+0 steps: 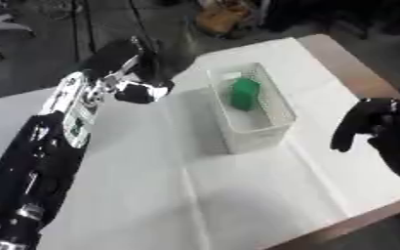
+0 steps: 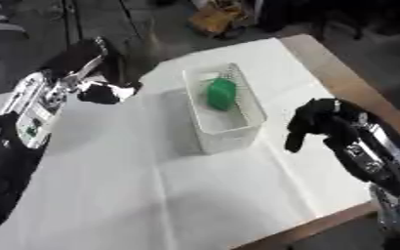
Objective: Pick up objects on the table and place them in the box.
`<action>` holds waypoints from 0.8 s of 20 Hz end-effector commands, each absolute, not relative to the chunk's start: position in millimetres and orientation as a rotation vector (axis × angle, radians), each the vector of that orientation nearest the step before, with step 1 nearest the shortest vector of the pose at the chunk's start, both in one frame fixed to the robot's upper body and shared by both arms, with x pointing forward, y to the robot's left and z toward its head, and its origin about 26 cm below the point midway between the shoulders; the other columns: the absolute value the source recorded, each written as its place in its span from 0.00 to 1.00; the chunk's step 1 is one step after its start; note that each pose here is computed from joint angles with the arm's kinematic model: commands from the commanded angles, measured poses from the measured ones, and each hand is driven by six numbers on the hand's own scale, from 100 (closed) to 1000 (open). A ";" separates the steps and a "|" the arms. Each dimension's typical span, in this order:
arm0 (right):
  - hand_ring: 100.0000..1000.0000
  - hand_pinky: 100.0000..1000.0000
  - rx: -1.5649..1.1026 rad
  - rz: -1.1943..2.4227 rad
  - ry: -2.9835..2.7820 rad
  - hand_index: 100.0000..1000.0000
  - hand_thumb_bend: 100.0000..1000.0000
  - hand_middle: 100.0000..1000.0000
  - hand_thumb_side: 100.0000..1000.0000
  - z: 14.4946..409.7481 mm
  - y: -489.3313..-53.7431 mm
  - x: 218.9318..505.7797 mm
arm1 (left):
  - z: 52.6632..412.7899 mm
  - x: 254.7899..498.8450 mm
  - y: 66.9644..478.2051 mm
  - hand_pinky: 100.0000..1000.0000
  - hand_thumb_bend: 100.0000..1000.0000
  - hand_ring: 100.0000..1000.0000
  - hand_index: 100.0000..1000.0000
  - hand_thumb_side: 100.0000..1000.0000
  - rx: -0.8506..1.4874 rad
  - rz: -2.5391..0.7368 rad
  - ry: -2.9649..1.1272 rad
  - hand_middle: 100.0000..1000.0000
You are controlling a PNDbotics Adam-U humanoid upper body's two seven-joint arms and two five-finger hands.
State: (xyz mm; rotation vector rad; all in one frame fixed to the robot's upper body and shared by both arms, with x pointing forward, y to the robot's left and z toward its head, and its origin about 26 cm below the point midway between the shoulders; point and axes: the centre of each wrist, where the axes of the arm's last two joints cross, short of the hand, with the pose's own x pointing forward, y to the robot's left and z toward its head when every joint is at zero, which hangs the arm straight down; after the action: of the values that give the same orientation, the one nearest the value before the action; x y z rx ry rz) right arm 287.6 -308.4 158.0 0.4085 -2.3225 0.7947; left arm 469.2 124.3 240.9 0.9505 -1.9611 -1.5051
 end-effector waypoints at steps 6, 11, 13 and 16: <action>0.43 0.45 0.437 0.871 -2.307 0.78 0.00 0.57 0.67 171.3 -305.8 290.6 | 277.0 462.8 123.5 0.83 0.00 0.44 0.22 0.42 1.194 -1.662 -2.004 0.14; 0.43 0.45 0.467 0.892 -2.292 0.78 0.00 0.57 0.67 173.7 -302.2 293.0 | 274.0 465.1 124.5 0.87 0.00 0.46 0.25 0.45 1.291 -1.751 -1.918 0.16; 0.43 0.45 0.472 0.896 -2.290 0.78 0.00 0.57 0.67 174.3 -301.6 293.5 | 270.8 466.6 124.9 0.88 0.00 0.46 0.25 0.45 1.322 -1.770 -1.891 0.16; 0.43 0.45 0.474 0.901 -2.282 0.78 0.00 0.57 0.68 175.4 -301.3 294.9 | 267.4 468.5 125.8 0.92 0.00 0.47 0.26 0.48 1.373 -1.820 -1.845 0.16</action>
State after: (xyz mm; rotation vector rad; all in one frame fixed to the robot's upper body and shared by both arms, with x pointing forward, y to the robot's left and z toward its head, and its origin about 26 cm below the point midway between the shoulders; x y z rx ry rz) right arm 294.9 -299.0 167.6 0.4809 -2.2801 0.8702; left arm 468.5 121.7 250.5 1.2983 -1.8421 -1.8155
